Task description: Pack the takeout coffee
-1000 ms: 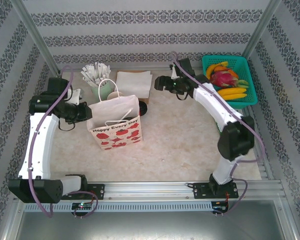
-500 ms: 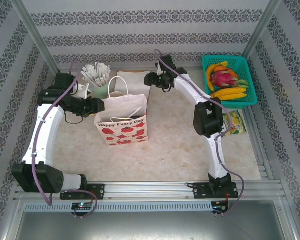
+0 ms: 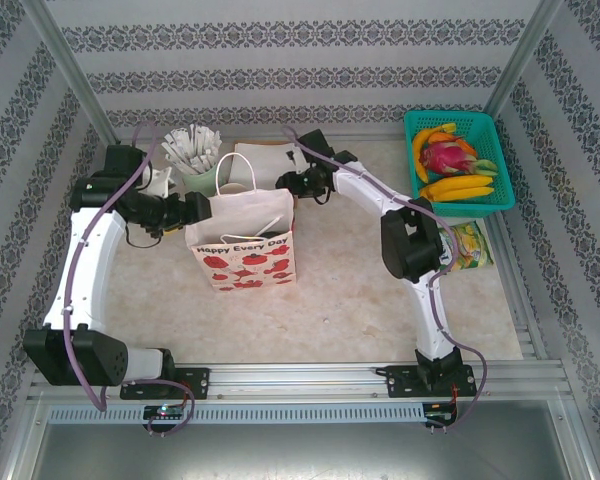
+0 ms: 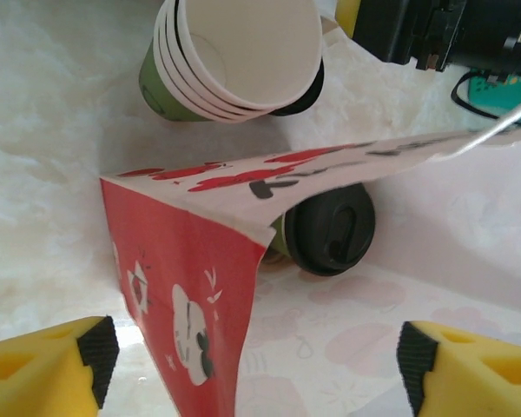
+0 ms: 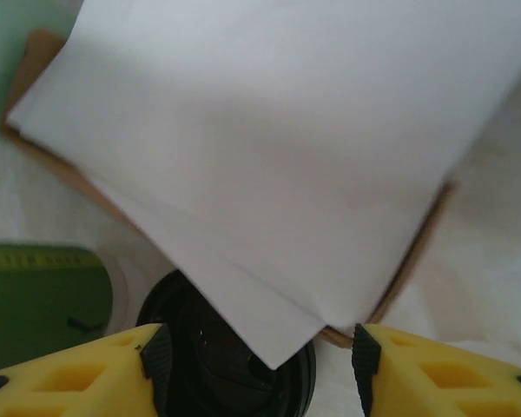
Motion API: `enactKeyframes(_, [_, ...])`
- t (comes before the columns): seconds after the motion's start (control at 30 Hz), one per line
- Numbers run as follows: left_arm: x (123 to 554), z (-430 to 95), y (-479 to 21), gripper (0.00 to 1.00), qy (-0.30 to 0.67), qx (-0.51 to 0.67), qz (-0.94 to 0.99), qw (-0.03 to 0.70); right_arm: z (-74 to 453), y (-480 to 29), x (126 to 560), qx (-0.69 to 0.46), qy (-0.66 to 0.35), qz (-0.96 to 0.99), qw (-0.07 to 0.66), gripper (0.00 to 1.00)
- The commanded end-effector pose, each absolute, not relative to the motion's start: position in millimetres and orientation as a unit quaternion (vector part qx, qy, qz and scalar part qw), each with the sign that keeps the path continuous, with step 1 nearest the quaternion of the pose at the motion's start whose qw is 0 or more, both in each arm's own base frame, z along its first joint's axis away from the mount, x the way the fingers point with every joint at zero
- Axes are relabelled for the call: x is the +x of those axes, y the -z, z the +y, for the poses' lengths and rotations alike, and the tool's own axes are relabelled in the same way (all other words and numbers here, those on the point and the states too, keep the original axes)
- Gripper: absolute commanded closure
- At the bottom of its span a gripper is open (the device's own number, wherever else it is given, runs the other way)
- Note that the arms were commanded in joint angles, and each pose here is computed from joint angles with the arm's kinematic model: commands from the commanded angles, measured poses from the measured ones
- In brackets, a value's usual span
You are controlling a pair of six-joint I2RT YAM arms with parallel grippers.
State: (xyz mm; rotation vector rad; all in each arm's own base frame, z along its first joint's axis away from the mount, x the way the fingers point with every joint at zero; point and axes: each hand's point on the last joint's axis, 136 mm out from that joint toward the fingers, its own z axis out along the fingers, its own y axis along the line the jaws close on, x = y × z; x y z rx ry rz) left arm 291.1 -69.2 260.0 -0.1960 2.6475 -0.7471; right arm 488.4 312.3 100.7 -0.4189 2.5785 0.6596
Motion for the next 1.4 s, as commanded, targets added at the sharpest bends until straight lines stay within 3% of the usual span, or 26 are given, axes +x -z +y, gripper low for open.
enactKeyframes(0.0, [282.4, -58.4, -269.2, 0.03, 0.244, -0.078, 0.941, 0.221, 307.2, -128.1, 491.5, -0.266, -0.226, 0.897, 0.271, 0.41])
enactKeyframes(0.37, [289.8, -57.6, -281.5, 0.00, 0.247, -0.058, 0.919, 0.300, 316.1, -115.9, 466.3, -0.486, -0.227, 0.803, 0.258, 0.36])
enactKeyframes(0.83, [288.9, -50.5, -275.9, 0.00, 0.227, -0.067, 0.925, 0.298, 338.7, -85.4, 480.4, -0.544, -0.179, 0.784, 0.242, 0.43])
enactKeyframes(0.93, [289.0, -50.5, -271.7, 0.00, 0.226, -0.068, 0.926, 0.293, 332.8, -72.0, 487.1, -0.547, -0.142, 0.791, 0.235, 0.47])
enactKeyframes(1.07, [289.8, -50.7, -267.3, 0.00, 0.228, -0.070, 0.927, 0.289, 328.3, -64.3, 496.6, -0.545, -0.104, 0.798, 0.236, 0.65])
enactKeyframes(1.17, [293.1, -52.3, -265.1, 0.00, 0.235, -0.073, 0.925, 0.290, 334.4, -79.0, 495.7, -0.536, -0.131, 0.797, 0.248, 0.76])
enactKeyframes(1.37, [297.7, -55.8, -259.7, 0.00, 0.248, -0.077, 0.924, 0.281, 346.0, -111.6, 488.1, -0.521, -0.205, 0.784, 0.267, 0.85])
